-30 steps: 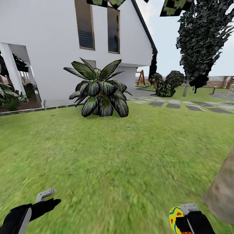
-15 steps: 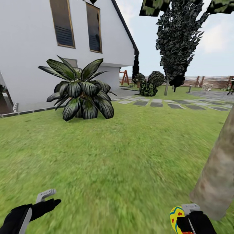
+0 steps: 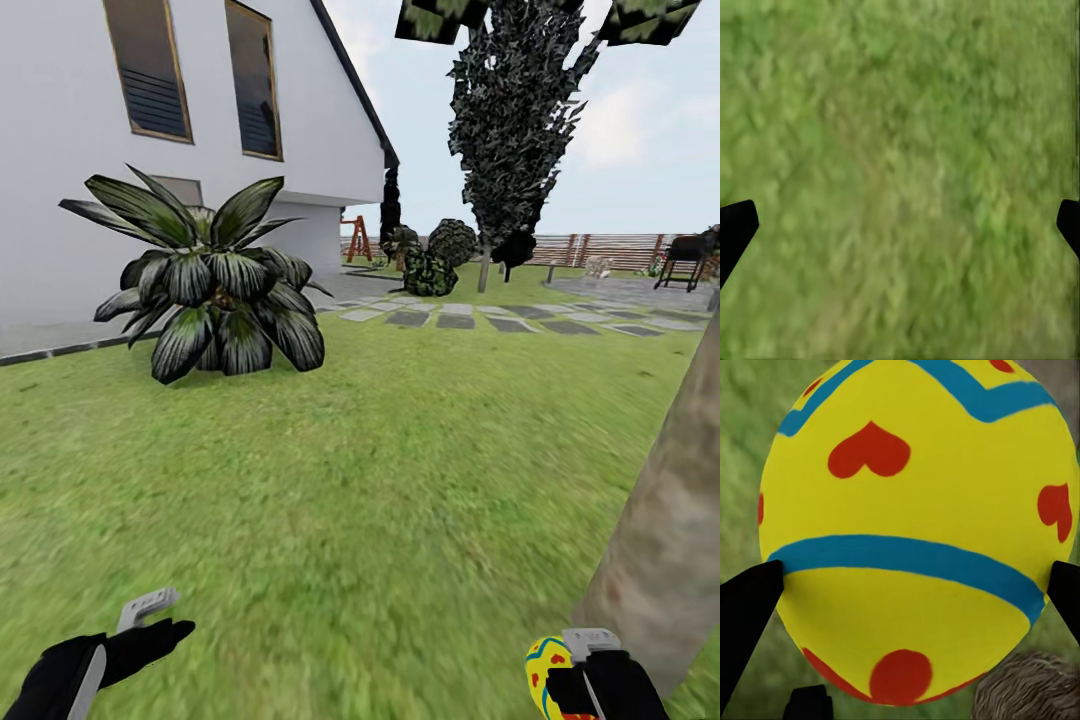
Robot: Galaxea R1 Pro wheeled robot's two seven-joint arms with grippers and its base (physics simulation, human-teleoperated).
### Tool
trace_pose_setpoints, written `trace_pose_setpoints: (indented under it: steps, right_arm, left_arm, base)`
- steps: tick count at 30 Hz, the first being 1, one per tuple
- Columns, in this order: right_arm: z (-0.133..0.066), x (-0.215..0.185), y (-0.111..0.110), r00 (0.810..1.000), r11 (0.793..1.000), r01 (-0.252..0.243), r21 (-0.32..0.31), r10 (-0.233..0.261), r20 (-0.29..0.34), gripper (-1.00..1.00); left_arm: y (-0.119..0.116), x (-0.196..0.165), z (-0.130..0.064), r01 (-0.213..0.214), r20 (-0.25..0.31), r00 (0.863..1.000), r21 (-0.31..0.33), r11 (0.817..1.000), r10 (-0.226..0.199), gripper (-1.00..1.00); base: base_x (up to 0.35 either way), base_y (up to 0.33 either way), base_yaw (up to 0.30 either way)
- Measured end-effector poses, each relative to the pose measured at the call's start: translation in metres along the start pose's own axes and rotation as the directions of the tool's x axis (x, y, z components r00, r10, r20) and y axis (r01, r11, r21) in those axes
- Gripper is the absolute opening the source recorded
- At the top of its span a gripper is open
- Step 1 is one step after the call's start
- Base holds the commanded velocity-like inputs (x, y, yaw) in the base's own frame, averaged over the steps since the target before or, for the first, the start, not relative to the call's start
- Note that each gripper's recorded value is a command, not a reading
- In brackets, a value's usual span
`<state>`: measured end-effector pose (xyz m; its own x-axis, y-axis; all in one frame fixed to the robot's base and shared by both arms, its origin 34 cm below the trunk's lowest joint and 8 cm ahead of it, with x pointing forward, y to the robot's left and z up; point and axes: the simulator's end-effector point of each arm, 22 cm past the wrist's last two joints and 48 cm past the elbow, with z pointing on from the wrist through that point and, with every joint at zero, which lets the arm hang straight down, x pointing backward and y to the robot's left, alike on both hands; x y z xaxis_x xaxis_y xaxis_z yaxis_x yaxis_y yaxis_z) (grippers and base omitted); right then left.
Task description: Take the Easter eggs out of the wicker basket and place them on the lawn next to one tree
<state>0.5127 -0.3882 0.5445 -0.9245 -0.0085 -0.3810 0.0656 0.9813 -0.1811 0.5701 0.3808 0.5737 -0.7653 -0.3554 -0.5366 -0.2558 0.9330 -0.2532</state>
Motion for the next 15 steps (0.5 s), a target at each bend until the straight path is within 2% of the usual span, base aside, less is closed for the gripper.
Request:
trace_pose_setpoints:
  steps: [3,7,15]
  right_arm:
    - [0.000,0.000,0.000,1.000,1.000,0.000,0.000,0.000,0.000,-1.00]
    - [0.001,0.000,0.003,1.000,1.000,-0.001,-0.003,0.001,-0.001,-1.00]
    - [0.014,0.009,0.003,1.000,1.000,-0.002,-0.001,0.002,-0.003,-1.00]
  left_arm:
    - [0.000,0.000,0.000,0.001,0.000,1.000,0.000,1.000,-0.001,1.00]
    - [-0.002,0.000,0.000,0.003,0.000,1.000,0.009,1.000,-0.003,1.00]
    - [0.003,0.011,0.012,-0.001,-0.001,1.000,0.007,1.000,0.001,1.00]
  base:
    - [0.178,-0.045,-0.144]
    - [0.013,-0.003,-0.010]
    - [0.000,0.000,0.000]
